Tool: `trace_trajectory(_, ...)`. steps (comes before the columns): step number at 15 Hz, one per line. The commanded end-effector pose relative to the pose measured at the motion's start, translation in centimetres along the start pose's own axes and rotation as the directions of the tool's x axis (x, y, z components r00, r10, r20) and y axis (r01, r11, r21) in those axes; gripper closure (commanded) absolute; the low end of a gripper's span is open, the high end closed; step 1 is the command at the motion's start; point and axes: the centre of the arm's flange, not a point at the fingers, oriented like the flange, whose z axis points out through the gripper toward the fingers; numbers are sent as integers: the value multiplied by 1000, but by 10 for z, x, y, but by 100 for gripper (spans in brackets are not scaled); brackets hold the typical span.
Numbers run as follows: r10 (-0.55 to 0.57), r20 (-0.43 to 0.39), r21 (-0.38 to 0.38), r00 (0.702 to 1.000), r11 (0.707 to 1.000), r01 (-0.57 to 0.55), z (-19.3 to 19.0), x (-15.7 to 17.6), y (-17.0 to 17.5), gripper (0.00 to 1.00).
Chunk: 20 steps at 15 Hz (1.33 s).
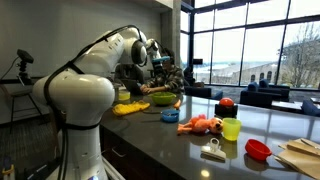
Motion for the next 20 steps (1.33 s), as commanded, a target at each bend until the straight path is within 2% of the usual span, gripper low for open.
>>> trace_trajectory(1, 37, 1, 22, 999, 999, -37, -1, 16, 11, 0)
trace_trajectory(8, 145, 9, 32, 989, 989, -146, 39, 32, 7, 0)
trace_trajectory(14, 177, 23, 57, 984, 982, -178, 61, 37, 6, 0)
trace_trajectory(20, 193, 101, 43, 976, 979, -198, 88, 38, 15, 0)
